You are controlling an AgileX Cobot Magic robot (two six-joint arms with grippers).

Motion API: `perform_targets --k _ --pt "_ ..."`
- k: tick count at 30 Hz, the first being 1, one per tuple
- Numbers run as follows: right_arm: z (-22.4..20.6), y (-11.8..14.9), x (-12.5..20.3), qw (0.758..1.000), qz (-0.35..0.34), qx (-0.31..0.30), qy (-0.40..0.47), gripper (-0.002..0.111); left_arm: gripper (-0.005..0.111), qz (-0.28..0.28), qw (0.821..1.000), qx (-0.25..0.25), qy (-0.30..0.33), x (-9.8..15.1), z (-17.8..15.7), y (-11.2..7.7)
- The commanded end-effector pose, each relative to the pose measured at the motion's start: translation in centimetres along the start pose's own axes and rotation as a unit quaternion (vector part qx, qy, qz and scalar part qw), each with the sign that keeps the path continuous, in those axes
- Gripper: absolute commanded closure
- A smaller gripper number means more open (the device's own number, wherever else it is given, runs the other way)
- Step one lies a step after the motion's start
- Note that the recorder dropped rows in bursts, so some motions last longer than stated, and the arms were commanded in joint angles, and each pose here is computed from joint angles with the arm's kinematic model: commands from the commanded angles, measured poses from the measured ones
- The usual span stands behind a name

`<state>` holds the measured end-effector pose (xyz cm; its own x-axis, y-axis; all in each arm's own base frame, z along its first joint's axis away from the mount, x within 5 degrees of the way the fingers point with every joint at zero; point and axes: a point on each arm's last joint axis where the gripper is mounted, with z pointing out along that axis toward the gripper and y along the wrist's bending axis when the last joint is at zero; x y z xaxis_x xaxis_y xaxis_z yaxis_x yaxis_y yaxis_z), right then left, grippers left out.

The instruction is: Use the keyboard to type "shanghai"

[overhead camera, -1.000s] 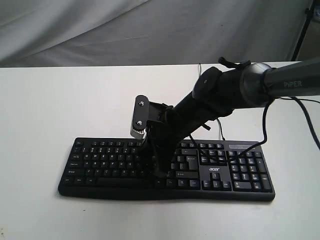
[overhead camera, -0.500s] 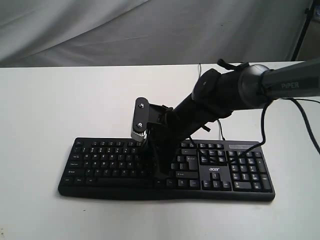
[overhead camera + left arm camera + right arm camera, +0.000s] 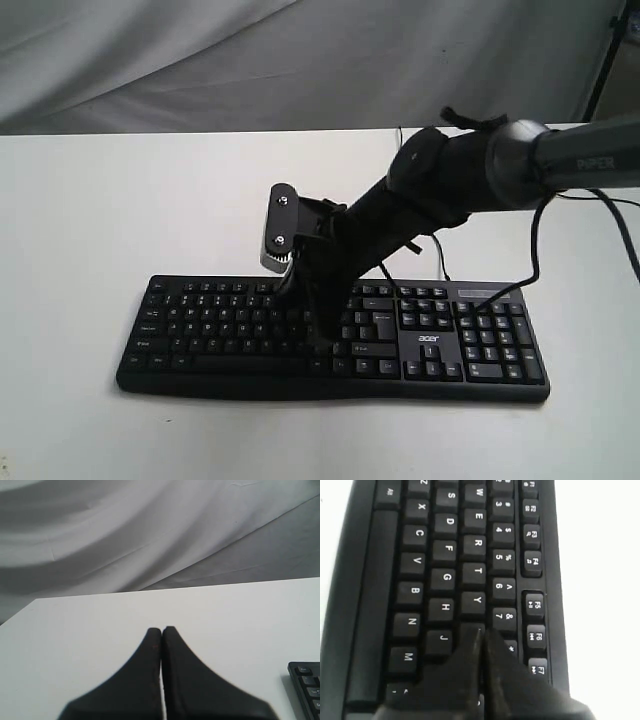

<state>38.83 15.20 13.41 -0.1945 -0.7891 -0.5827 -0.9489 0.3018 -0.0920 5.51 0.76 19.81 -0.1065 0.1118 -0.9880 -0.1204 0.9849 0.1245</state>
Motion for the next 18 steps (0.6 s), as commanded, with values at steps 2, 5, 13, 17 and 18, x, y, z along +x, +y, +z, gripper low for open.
perform_targets --k 2,5,13,17,18 --pt "-0.9 0.0 -0.5 1.000 0.010 0.002 -0.016 0.108 0.106 -0.001 1.000 0.002 0.002 0.1 0.1 0.0" --pt "-0.9 -0.1 -0.5 1.000 0.010 0.005 -0.016 0.108 0.106 -0.001 1.000 0.002 0.002 0.1 0.1 0.0" --pt "-4.2 -0.3 -2.8 0.997 0.011 0.045 -0.053 0.108 0.106 -0.001 1.000 0.002 0.002 0.1 0.1 0.0" --pt "-7.1 -0.1 -4.9 0.990 0.064 0.067 -0.107 0.108 0.106 -0.001 1.000 0.002 0.002 0.1 0.1 0.0" --pt "-7.7 0.0 -5.3 0.988 0.071 0.071 -0.115 0.108 0.106 -0.001 1.000 0.002 0.002 0.1 0.1 0.0"
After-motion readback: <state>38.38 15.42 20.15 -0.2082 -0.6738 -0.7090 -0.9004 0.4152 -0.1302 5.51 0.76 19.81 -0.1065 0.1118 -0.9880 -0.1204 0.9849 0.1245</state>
